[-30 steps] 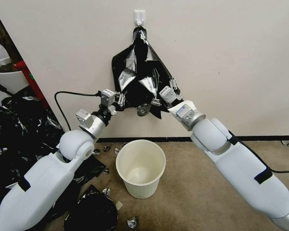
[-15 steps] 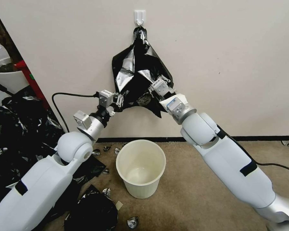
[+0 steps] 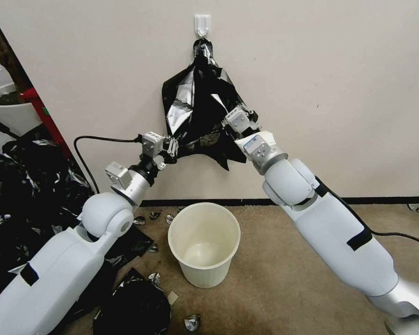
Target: Place a trash bag onto the trash bin.
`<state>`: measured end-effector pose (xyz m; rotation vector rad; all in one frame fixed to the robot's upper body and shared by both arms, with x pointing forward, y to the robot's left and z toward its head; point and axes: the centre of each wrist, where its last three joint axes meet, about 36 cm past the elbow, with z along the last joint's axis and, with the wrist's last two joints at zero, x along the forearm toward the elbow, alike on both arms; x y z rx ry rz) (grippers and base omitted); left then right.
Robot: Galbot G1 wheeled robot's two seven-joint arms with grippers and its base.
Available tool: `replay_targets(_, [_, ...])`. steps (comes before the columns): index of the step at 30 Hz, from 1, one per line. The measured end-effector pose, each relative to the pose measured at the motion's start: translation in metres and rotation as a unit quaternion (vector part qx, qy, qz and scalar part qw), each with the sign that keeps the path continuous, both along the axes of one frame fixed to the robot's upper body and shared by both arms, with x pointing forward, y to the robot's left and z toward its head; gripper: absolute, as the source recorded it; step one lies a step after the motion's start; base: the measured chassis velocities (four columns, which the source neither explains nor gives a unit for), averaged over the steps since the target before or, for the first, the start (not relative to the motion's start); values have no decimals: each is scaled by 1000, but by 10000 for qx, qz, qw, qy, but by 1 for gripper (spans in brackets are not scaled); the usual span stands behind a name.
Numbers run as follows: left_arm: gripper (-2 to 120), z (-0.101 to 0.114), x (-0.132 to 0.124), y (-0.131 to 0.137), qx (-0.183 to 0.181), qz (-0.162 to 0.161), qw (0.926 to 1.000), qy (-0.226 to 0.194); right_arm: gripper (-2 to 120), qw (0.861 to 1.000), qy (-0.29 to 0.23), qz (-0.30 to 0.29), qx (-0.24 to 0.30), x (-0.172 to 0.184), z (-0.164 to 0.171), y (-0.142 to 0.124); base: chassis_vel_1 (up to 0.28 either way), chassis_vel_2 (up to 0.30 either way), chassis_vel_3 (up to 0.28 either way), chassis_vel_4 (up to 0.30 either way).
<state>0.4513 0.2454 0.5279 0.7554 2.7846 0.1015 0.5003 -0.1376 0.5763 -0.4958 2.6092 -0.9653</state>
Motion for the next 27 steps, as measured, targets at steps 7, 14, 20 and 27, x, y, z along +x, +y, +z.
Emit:
replay_targets(7, [0,1,4,-1,5,0,10000,-22,39,9982,490,128,307,7,-2,14,0,0,0,0])
replay_targets(14, [0,1,6,-1,-13,9,10000,-29,12,9992,345,-146,148,14,-2,10,0,0,0,0])
replay_targets(20, [0,1,6,1,-47,57,10000,-49,0,9993,297,-29,234,4,-10,0,0,0,0,0])
replay_targets(27, [0,-14,-13,1,-280,349,9990,-46,0,9648,1015,823,2281,-46,-55,1,0,0,0,0])
